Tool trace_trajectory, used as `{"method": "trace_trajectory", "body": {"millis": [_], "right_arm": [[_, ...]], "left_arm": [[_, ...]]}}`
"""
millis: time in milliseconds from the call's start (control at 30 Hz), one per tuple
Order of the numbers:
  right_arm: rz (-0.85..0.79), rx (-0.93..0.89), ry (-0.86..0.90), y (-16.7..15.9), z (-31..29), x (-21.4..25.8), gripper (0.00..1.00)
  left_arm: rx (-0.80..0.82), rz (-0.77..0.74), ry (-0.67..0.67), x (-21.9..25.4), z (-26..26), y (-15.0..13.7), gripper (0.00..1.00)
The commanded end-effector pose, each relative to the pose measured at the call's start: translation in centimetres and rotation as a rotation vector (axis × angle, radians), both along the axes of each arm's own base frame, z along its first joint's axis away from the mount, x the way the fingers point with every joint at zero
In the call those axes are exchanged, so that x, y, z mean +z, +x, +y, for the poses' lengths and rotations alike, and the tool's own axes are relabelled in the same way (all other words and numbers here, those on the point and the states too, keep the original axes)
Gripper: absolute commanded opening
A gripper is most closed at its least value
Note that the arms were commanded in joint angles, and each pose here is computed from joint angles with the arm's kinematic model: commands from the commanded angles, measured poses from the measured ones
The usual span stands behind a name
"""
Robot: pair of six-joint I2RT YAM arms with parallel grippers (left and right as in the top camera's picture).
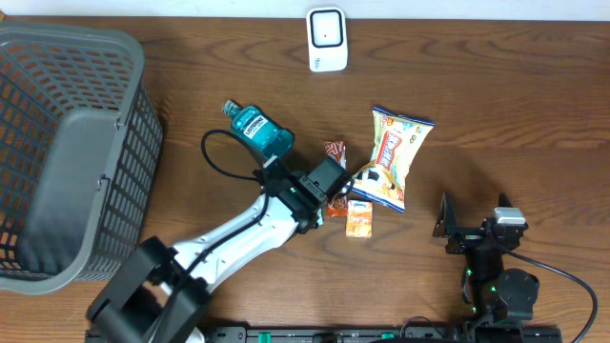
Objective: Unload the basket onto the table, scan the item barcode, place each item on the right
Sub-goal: 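Lower the wipes packet onto the table beside the wafer bar and release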
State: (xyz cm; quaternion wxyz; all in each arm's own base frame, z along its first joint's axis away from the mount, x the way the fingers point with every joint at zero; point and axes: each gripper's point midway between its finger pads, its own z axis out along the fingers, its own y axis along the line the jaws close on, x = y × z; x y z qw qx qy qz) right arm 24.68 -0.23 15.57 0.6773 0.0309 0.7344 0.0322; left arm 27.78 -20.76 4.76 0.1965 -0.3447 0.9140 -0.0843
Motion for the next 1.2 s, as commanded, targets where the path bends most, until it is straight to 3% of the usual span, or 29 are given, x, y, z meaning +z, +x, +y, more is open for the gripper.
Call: {"method": "trace_trajectory", "body": {"millis": [0,33,100,133,300,667,1167], "right_arm": [[0.004,0.001,-0.012,0.0,0.0,-0.1,0.99],[0.004,0.001,-0.012,0.0,0.0,-0.1,0.99],[0.004,0.001,-0.012,0.0,0.0,-0.1,0.99],[0.004,0.001,-0.012,0.0,0.0,-0.1,0.99],[0.004,0.001,-0.012,0.0,0.0,-0.1,0.99],[0.004,0.001,-0.012,0.0,0.0,-0.1,0.99],[0.004,0.001,-0.012,0.0,0.0,-0.1,0.99]], "left_arm": [[-0.148,-0.116,-0.012,4.8,-0.7,1.1,0.38],[-0.164,-0.142,-0.014,5.7,-0.6,1.2,0.32],[-0.161,-0.183,0.001,7.4,0.2,1.1,0.11],[-0.156,-0.190,0.010,7.7,0.6,1.0,0.08],[-0.156,-0.139,0.063,7.3,2.1,-0.3,0.08],[-0.110,0.117,0.135,-1.1,3.7,-3.9,0.07],[-0.133,0.266,0.139,-7.6,2.3,-4.8,0.07]]}}
